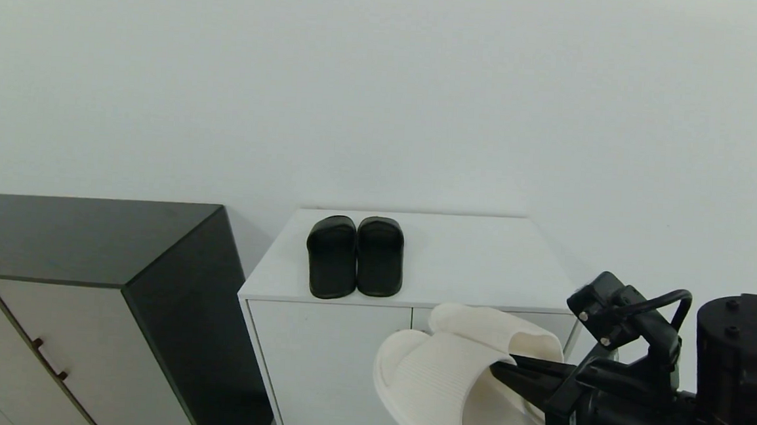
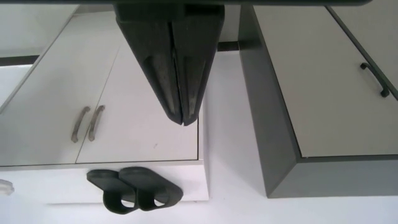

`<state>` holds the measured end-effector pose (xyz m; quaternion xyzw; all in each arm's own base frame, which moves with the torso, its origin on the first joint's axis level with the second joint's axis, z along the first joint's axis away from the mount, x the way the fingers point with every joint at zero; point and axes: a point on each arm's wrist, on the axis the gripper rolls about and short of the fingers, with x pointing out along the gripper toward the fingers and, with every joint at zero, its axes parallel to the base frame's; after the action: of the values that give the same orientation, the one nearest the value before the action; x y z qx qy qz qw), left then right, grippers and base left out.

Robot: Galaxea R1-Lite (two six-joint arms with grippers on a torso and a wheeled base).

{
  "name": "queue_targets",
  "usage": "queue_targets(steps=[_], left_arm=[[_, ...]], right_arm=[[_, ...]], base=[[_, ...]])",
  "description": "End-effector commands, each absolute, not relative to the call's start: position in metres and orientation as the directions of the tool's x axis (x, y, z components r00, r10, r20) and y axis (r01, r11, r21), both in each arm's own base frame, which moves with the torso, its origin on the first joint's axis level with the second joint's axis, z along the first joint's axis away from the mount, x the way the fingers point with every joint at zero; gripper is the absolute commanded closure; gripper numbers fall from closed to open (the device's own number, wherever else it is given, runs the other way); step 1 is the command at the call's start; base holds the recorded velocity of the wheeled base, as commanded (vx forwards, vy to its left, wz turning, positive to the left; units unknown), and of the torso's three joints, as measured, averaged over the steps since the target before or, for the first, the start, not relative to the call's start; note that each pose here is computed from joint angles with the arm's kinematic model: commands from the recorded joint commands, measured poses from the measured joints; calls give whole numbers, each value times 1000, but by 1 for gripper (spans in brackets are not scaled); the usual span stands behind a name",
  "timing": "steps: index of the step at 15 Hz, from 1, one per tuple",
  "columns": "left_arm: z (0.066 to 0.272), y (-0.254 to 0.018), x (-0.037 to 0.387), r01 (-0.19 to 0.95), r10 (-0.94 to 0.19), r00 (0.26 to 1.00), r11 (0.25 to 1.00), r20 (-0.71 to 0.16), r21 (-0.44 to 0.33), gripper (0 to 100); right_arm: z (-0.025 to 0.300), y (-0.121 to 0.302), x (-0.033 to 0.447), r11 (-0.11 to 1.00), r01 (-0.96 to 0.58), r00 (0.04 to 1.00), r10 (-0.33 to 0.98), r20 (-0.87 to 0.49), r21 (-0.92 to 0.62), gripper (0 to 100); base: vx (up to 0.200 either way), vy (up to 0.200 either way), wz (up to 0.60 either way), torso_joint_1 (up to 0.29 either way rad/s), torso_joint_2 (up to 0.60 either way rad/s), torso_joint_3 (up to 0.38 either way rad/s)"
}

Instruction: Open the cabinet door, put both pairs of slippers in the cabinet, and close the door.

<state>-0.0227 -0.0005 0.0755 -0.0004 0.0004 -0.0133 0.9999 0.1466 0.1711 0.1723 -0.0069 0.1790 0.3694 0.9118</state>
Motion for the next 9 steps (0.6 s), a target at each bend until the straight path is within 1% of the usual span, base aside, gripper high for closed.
queue_targets(steps=[1,6,9], left_arm=[[76,-1,-23,26,-26,1000,1000,-2,-2,100],[76,0,-23,21,-21,1000,1000,-2,-3,100],[76,0,-23,20,-20,1000,1000,-2,-3,100]], right_arm=[[169,173,149,729,-674,661,667,-343,118,100],[166,173,148,725,-680,658,668,-348,106,100],[165,172,147,725,-681,657,667,-350,102,100]], base=[[0,0,0,0,0,0],[0,0,0,0,0,0],[0,0,0,-139,326,178]])
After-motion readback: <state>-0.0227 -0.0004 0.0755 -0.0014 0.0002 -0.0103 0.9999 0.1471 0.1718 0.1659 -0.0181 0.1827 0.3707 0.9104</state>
